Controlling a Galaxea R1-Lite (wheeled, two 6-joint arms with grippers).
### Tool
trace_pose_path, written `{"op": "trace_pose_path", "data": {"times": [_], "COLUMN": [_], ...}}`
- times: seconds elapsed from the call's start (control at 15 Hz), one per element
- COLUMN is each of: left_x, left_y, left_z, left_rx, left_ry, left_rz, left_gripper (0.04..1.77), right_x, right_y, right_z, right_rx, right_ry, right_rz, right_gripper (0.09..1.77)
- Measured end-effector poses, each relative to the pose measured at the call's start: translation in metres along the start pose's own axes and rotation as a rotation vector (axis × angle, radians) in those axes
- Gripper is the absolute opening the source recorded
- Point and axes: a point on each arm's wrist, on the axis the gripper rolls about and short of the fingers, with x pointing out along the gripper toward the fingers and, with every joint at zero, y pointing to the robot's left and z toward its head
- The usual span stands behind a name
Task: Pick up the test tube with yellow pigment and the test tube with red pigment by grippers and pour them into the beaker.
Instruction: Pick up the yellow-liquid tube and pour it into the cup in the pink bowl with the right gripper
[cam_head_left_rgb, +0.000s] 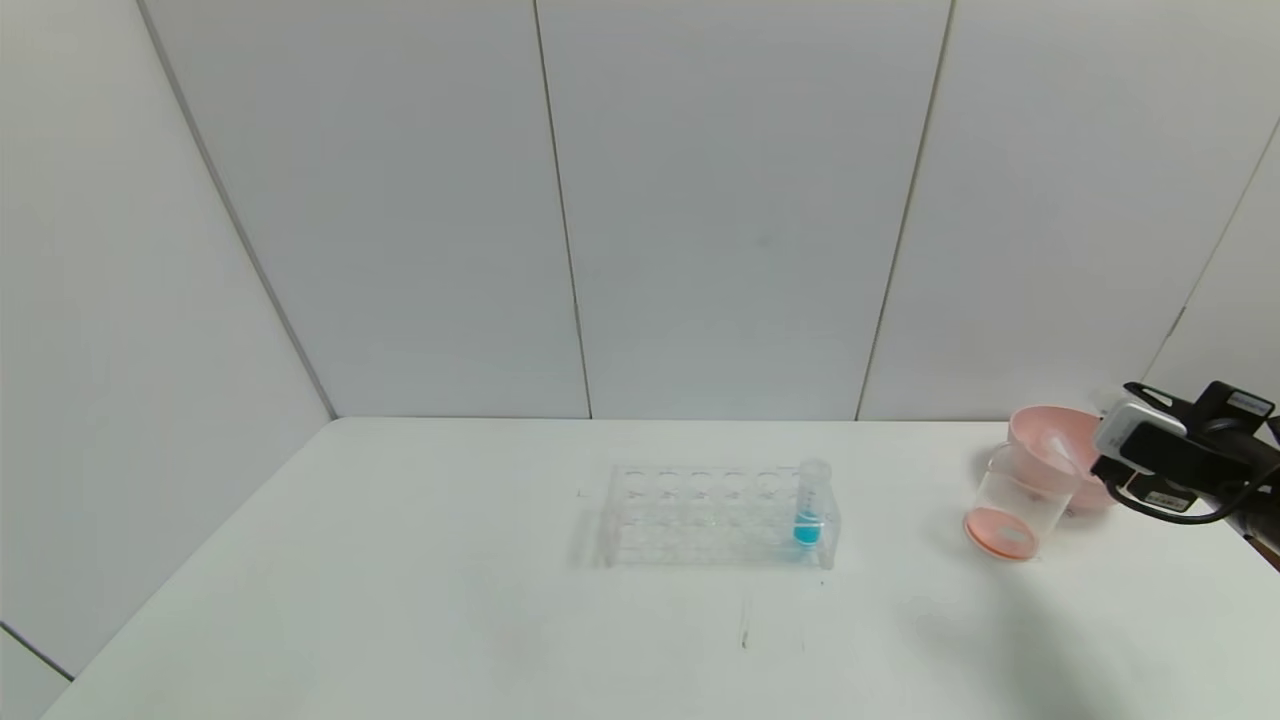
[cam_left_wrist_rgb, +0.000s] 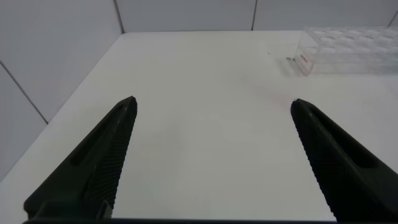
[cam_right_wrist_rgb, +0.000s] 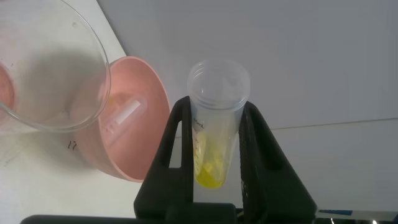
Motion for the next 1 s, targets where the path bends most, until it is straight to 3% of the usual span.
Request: {"op": "trace_pose_path", "data": {"times": [0.67,1.0], "left_x": [0.0,0.0], "left_y": [0.0,0.0], "left_z": [0.0,0.0], "left_rx": [0.0,0.0], "left_ry": [0.0,0.0], "left_rz": [0.0,0.0], "left_gripper": [1.76,1.76], "right_x": [0.0009,-0.0013], "right_y": [-0.0013,-0.0008], "right_z": [0.0007,-0.0026], "right_rx": [-0.08,-0.192], "right_ry": [0.002,0.018], "right_rz": [-0.004,-0.002], "right_gripper": [0.49,0.49]}}
